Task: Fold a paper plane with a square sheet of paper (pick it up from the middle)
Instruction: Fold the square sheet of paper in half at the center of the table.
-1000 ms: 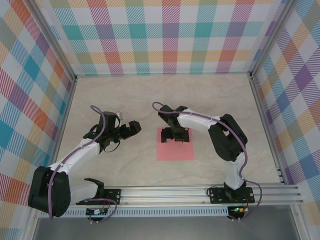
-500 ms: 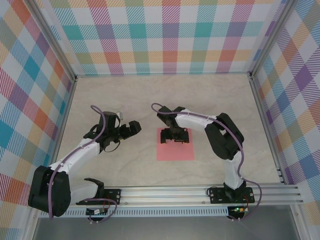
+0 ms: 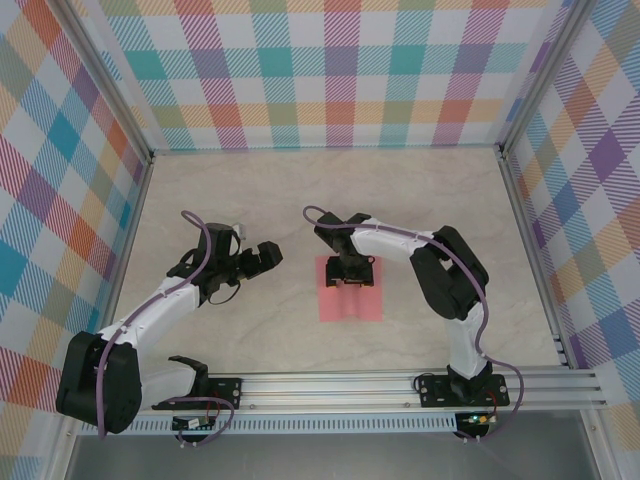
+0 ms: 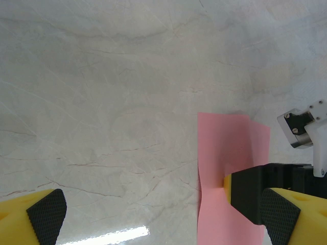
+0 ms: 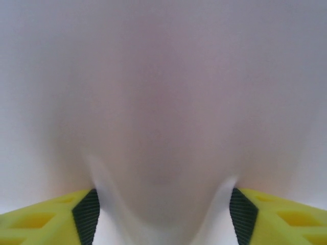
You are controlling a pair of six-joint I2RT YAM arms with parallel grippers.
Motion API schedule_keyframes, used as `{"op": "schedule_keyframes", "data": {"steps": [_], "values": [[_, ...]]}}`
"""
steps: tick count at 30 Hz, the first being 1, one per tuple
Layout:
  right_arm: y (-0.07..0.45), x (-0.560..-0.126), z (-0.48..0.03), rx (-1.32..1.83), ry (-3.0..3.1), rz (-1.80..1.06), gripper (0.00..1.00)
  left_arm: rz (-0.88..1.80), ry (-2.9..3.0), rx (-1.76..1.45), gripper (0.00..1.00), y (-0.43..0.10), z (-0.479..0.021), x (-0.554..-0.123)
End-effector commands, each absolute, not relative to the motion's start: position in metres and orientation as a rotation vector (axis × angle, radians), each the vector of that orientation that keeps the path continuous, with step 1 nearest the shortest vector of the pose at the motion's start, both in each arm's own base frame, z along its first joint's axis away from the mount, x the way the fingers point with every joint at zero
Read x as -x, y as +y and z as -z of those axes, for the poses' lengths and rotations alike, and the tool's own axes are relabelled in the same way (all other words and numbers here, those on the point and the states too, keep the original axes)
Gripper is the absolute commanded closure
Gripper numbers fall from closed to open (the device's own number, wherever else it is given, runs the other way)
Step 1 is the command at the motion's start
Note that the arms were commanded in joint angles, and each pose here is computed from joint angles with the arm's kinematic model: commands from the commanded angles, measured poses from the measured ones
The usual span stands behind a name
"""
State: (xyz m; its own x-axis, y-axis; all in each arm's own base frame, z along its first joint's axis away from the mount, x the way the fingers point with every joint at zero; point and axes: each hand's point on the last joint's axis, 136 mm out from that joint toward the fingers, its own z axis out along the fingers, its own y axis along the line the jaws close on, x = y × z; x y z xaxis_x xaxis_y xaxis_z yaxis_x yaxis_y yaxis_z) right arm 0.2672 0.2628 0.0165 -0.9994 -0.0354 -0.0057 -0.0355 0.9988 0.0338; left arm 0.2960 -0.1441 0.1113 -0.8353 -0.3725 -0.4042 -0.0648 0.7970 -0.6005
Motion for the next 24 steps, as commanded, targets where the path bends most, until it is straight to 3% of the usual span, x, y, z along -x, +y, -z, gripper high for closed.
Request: {"op": "schedule_keyframes", "data": {"steps": [1,5,13,24], "values": [[0.268,-0.265,-0.033,0.050,3.112,-0.120,0.43,0.808,2.455,0.312,0.00,-0.145,-0.121,-0.299],[0.269,-0.267,-0.046,0.038,3.084,-0.154,0.57,0.809,2.452,0.312,0.00,-0.146,-0.122,-0.299],[0.280,-0.269,-0.074,0.045,3.039,-0.303,0.71,0.809,2.452,0.311,0.00,-0.145,-0.124,-0.299],[0.319,-0.278,-0.142,-0.026,2.856,-0.910,0.66,0.839,2.436,0.317,0.00,-0.149,-0.131,-0.300]]}}
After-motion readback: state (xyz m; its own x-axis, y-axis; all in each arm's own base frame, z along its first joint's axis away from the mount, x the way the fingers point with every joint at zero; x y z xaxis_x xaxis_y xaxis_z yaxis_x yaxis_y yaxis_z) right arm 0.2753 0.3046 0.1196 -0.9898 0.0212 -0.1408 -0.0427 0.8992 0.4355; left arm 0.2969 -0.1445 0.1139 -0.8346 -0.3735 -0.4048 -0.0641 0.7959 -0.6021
